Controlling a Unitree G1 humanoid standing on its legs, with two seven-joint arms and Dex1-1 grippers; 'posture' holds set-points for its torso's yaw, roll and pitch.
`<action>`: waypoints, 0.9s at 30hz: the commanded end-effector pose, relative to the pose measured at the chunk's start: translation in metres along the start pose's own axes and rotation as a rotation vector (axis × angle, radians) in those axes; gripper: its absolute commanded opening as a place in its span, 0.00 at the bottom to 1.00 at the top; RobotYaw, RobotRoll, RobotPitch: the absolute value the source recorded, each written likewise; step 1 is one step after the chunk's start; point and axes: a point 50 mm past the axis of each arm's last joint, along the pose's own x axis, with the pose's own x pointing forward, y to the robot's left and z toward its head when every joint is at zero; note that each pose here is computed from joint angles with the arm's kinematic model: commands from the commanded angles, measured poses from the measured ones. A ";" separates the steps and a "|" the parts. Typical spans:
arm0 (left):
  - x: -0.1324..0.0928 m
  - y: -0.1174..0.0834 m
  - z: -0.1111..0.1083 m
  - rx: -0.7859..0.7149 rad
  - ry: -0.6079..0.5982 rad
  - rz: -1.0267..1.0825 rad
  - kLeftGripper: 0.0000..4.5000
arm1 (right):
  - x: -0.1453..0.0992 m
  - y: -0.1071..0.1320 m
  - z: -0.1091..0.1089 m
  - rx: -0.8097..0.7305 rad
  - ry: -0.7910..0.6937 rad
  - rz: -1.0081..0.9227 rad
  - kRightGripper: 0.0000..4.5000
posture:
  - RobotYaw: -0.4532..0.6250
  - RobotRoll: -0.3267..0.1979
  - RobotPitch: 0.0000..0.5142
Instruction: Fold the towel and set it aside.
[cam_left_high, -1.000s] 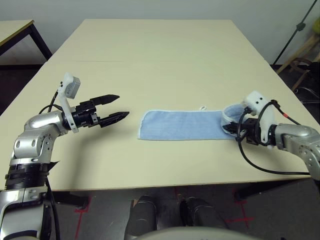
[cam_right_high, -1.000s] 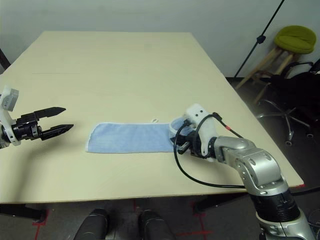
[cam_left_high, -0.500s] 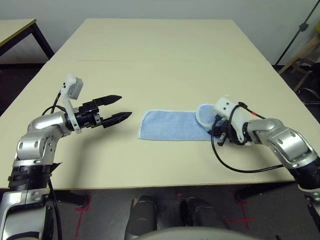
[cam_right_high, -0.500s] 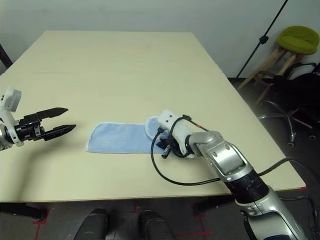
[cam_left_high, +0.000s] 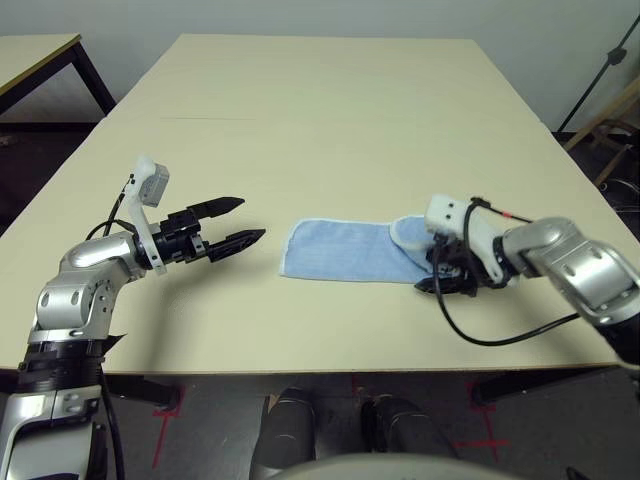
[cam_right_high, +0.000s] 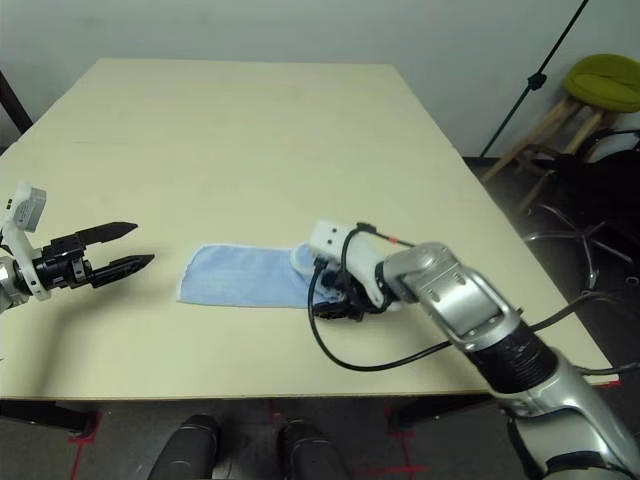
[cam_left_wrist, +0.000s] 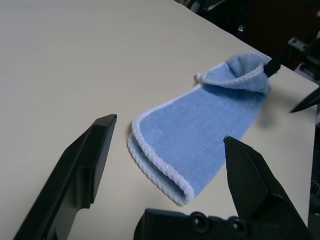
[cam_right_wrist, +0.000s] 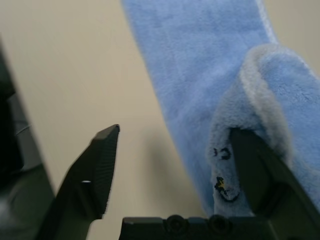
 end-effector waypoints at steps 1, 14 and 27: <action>0.005 -0.002 0.001 0.003 0.002 -0.019 1.00 | -0.031 -0.009 0.005 -0.089 0.002 -0.030 0.99 | 0.57 0.62 0.28; 0.010 -0.001 0.002 0.006 -0.010 -0.026 1.00 | -0.079 -0.062 -0.024 -0.480 0.114 -0.220 0.99 | 0.56 0.62 0.29; 0.009 -0.003 0.000 0.008 -0.018 -0.009 1.00 | -0.046 -0.061 -0.031 -0.785 0.183 -0.074 0.99 | 0.58 0.62 0.30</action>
